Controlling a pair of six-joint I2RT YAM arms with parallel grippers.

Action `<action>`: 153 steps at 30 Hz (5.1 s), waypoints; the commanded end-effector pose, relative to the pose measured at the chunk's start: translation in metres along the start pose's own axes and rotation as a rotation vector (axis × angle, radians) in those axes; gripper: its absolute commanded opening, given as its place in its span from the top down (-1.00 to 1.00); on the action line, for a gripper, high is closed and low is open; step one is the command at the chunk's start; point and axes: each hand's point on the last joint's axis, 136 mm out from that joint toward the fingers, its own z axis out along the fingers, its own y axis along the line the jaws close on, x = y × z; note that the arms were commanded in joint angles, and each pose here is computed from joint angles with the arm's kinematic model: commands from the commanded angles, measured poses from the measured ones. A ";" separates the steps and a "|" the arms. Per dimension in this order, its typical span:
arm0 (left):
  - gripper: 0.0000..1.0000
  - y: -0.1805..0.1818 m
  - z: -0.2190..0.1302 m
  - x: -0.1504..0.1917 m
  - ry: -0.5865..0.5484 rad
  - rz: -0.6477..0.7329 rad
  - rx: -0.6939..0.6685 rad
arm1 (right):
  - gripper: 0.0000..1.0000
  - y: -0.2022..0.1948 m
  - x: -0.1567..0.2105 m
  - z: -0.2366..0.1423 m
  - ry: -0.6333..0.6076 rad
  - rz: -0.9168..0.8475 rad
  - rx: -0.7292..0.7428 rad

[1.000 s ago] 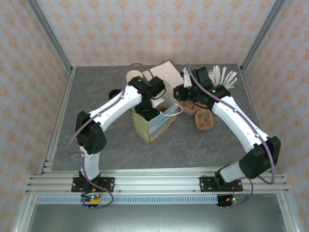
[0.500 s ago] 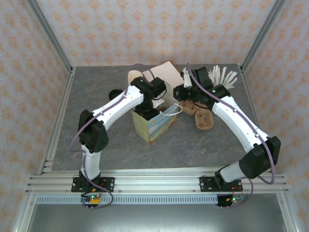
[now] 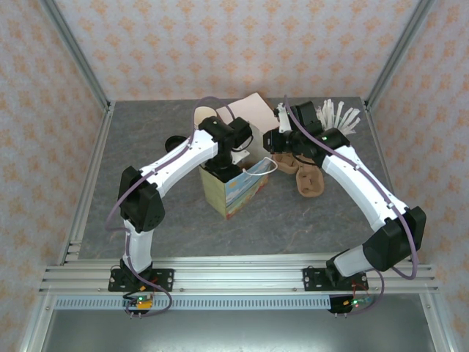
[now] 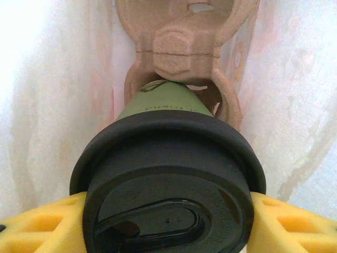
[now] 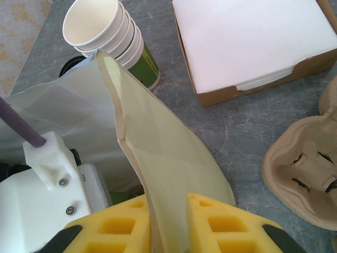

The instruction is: Pack the takeout coffee

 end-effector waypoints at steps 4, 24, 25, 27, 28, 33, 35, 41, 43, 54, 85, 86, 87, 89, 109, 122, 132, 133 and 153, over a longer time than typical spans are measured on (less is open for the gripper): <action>0.34 -0.001 0.009 -0.004 0.017 0.025 -0.004 | 0.56 -0.001 0.005 0.000 0.024 -0.013 0.018; 0.35 -0.004 0.009 -0.006 0.010 0.032 0.012 | 0.56 0.000 0.007 0.002 0.030 -0.016 0.019; 0.35 -0.004 0.009 -0.006 0.008 0.035 0.014 | 0.56 0.000 0.007 0.002 0.030 -0.017 0.019; 0.35 -0.004 0.008 -0.005 0.008 0.035 0.014 | 0.57 0.000 0.006 0.002 0.028 -0.018 0.019; 0.35 -0.005 0.008 -0.005 0.008 0.036 0.014 | 0.56 0.000 0.006 0.002 0.028 -0.018 0.019; 0.35 -0.006 0.006 -0.005 0.002 0.042 0.021 | 0.57 0.000 0.007 0.002 0.032 -0.017 0.019; 0.35 -0.006 0.005 -0.005 0.001 0.044 0.024 | 0.57 -0.001 0.007 0.002 0.031 -0.017 0.023; 0.35 -0.010 0.001 -0.005 -0.010 0.066 0.048 | 0.57 0.000 0.007 0.003 0.032 -0.018 0.022; 0.35 -0.011 0.000 -0.005 -0.012 0.073 0.050 | 0.57 0.000 0.007 0.003 0.033 -0.019 0.022; 0.35 -0.014 0.000 -0.005 -0.008 0.090 0.070 | 0.57 0.000 0.007 0.004 0.035 -0.018 0.020; 0.35 -0.015 -0.001 -0.005 -0.011 0.096 0.077 | 0.57 0.000 0.007 0.003 0.034 -0.021 0.021; 0.35 -0.016 -0.001 -0.005 -0.013 0.095 0.077 | 0.57 0.000 0.007 0.004 0.035 -0.020 0.021; 0.35 -0.016 -0.001 -0.005 -0.012 0.095 0.079 | 0.57 0.001 0.007 0.004 0.035 -0.022 0.020; 0.35 -0.017 -0.002 -0.005 -0.016 0.098 0.080 | 0.57 0.000 0.007 0.004 0.035 -0.020 0.021; 0.35 -0.023 -0.007 -0.005 -0.024 0.122 0.114 | 0.57 0.001 0.008 0.004 0.038 -0.021 0.020; 0.35 -0.022 -0.004 -0.005 -0.017 0.120 0.106 | 0.57 0.001 0.009 0.004 0.039 -0.021 0.022; 0.35 -0.022 -0.003 -0.005 -0.016 0.122 0.107 | 0.57 0.001 0.009 0.005 0.041 -0.022 0.022; 0.35 -0.022 -0.003 -0.005 -0.017 0.123 0.107 | 0.57 0.001 0.009 0.005 0.042 -0.022 0.022; 0.34 -0.030 -0.010 -0.008 -0.045 0.147 0.152 | 0.57 0.002 0.009 0.006 0.043 -0.023 0.018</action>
